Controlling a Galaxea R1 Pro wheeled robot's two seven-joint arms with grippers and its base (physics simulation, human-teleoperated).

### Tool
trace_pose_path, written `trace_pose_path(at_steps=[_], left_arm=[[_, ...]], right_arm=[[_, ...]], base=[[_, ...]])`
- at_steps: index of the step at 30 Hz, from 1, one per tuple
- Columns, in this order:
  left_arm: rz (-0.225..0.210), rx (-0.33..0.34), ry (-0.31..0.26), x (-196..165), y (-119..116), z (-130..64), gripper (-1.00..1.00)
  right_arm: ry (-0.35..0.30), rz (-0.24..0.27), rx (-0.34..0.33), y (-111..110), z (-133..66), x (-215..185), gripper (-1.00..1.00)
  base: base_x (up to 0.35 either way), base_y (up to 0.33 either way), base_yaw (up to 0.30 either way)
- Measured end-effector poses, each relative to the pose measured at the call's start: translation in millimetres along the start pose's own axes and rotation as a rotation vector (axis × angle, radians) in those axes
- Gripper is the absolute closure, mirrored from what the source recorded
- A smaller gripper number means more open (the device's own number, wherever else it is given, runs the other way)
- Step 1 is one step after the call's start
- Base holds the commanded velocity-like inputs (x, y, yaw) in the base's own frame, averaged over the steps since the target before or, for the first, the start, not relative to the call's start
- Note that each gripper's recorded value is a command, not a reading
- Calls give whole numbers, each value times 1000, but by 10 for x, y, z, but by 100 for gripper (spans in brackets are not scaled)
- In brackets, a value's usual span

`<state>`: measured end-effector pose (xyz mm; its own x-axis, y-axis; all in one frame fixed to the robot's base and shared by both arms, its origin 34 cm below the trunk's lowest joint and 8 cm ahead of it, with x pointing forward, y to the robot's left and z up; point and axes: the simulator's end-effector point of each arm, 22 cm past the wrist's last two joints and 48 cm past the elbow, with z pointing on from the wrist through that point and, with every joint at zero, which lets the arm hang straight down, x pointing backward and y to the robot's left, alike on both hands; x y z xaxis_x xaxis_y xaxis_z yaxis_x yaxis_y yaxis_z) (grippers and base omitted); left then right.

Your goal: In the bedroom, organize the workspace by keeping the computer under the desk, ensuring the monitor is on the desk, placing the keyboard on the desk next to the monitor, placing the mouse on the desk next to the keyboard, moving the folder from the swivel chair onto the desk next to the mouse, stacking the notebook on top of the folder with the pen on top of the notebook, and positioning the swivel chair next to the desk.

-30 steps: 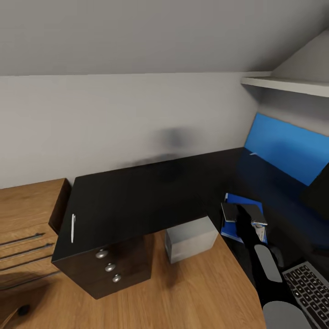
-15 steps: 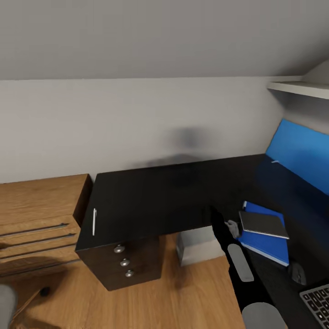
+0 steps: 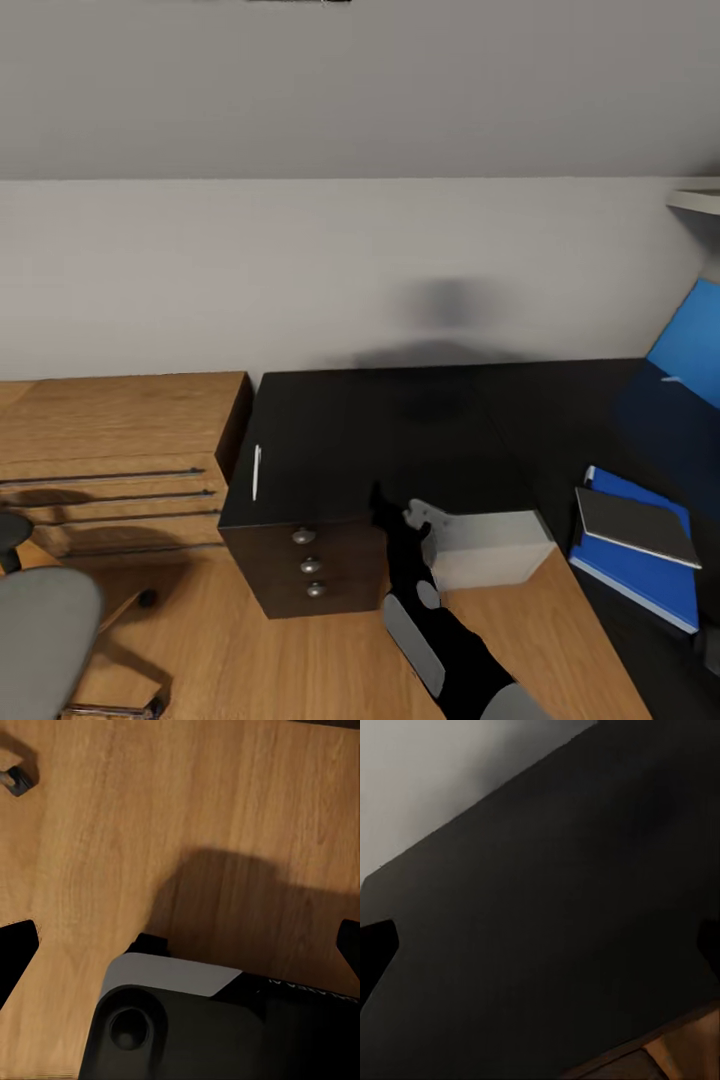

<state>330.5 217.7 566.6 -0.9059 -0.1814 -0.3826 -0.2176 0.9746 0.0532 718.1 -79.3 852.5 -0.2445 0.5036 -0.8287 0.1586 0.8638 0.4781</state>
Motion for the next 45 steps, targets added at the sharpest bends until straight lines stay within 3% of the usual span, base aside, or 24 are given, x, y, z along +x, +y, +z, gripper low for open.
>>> trace_pose_path(at_steps=[15, 45], left_arm=[[1, 1, 2, -18, 9, -169, -100], [0, 1, 0, -41, 49, -462, -100]], right_arm=[[24, -75, 22, -49, -150, 94, -100], [27, -89, 19, 64, -328, -89, -100]], base=[[0, 0, 297], [0, 0, 297]])
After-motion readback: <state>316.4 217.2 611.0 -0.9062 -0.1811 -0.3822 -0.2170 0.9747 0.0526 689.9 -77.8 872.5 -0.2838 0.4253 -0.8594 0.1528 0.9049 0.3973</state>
